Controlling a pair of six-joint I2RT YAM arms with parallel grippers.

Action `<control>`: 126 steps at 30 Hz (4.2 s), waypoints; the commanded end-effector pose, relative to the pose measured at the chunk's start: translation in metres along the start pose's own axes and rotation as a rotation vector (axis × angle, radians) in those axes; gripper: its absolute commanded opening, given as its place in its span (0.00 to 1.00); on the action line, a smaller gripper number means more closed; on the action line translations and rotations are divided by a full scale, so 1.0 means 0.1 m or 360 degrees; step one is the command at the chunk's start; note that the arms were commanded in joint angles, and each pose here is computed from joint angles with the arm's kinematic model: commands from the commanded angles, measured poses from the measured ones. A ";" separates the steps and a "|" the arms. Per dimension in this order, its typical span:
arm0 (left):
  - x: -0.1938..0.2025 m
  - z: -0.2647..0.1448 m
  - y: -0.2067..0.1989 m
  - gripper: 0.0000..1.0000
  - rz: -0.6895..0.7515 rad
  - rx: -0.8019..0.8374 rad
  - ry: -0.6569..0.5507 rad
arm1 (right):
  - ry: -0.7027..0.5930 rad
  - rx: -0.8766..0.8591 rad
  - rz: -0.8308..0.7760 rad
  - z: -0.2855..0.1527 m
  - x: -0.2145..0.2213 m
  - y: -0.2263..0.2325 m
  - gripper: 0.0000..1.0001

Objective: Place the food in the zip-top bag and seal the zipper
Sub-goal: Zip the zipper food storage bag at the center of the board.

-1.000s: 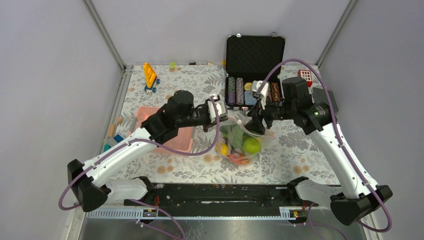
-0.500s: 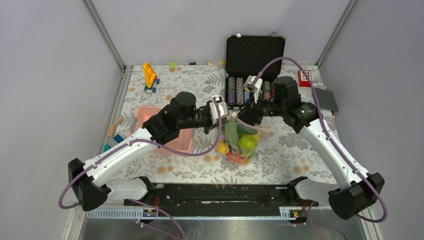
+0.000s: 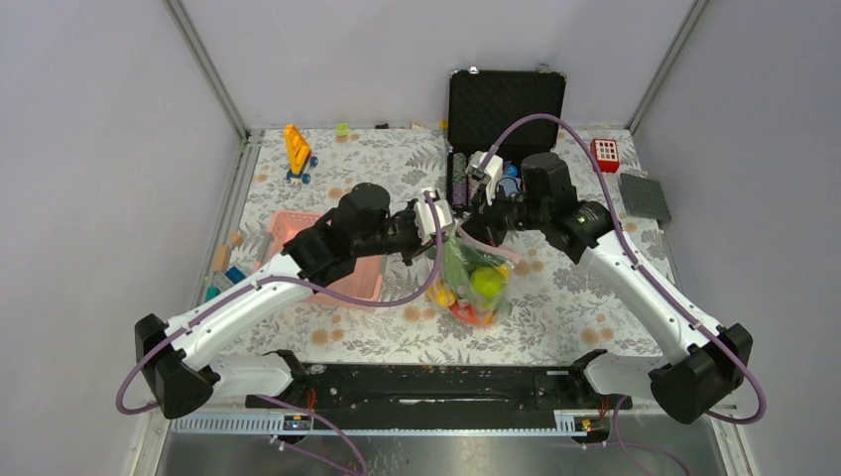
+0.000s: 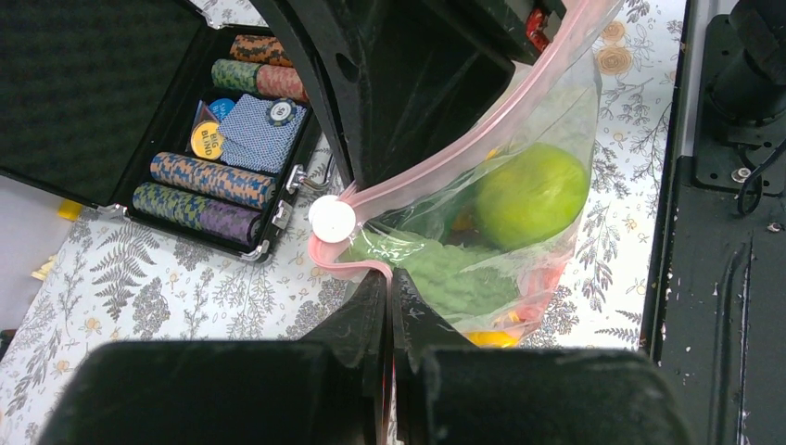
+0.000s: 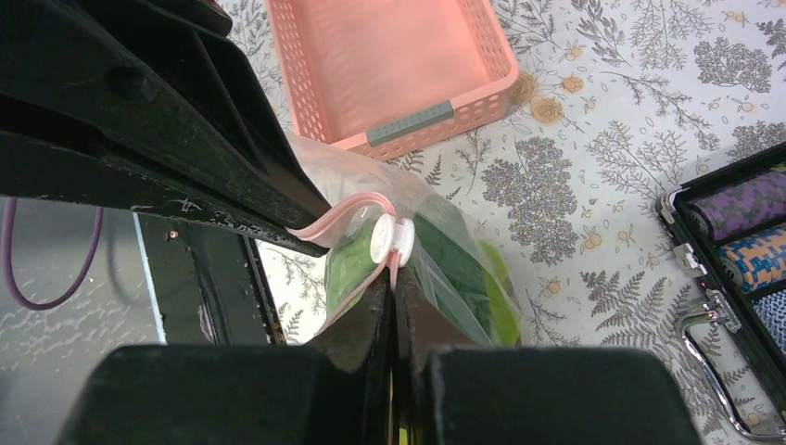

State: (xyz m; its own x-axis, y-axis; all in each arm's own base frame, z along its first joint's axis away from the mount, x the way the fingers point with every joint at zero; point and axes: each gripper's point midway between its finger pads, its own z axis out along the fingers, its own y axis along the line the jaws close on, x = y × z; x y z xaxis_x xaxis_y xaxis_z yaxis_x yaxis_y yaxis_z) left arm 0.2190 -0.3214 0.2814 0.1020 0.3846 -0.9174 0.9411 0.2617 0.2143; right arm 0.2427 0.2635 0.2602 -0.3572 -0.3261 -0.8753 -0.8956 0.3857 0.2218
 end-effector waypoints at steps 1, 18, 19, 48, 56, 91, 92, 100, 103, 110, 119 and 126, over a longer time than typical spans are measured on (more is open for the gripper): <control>-0.74 -0.15 0.05 0.00 0.0101 -0.0050 -0.0375 | 0.0043 -0.0010 0.0006 0.06 0.10 0.03 0.00; -0.55 -0.21 -0.09 0.64 0.0082 0.0010 -0.0321 | -0.0156 -0.0452 -0.0210 -0.09 -0.01 0.58 0.00; -0.54 -0.19 -0.08 0.65 0.0083 0.0002 -0.0309 | -0.0152 -0.0474 -0.0215 -0.09 0.00 0.60 0.00; -0.32 0.01 -0.29 0.36 0.0185 0.0290 -0.0161 | -0.0116 -0.0702 -0.0439 -0.28 0.05 0.85 0.00; -0.12 0.01 -0.22 0.00 0.0246 0.0259 0.0010 | -0.0182 -0.0626 -0.0576 -0.42 -0.03 0.89 0.00; -0.53 -0.28 -0.37 0.50 0.0056 0.0309 -0.0167 | -0.0147 -0.0546 -0.0612 -0.54 -0.11 0.90 0.00; -0.55 -0.28 -0.37 0.51 0.0059 0.0315 -0.0178 | -0.0144 -0.0549 -0.0612 -0.54 -0.10 0.90 0.00; -0.59 -0.27 -0.41 0.55 0.0075 0.0376 -0.0179 | -0.0128 -0.0555 -0.0618 -0.55 -0.08 0.90 0.00; -0.59 -0.27 -0.42 0.50 0.0073 0.0386 -0.0183 | -0.0128 -0.0553 -0.0619 -0.55 -0.08 0.90 0.00; -0.58 -0.27 -0.53 0.26 0.0067 0.0512 -0.0163 | -0.0131 -0.0553 -0.0625 -0.55 -0.11 0.90 0.00; -0.51 -0.21 -0.55 0.25 0.0060 0.0561 -0.0095 | -0.0126 -0.0544 -0.0621 -0.55 -0.10 0.90 0.00; -0.48 -0.22 -0.61 0.00 0.0136 0.0625 -0.0105 | -0.0118 -0.0518 -0.0618 -0.55 -0.10 0.88 0.00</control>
State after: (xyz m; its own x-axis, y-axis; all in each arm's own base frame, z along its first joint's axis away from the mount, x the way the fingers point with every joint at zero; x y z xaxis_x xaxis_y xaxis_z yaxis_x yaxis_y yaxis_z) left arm 0.1538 -0.3339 0.3004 0.1106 0.3836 -0.9169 0.9934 -0.0709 0.0902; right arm 0.1552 0.2483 0.2840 -0.0482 -0.3831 -0.9224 -0.9983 -0.0125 0.0574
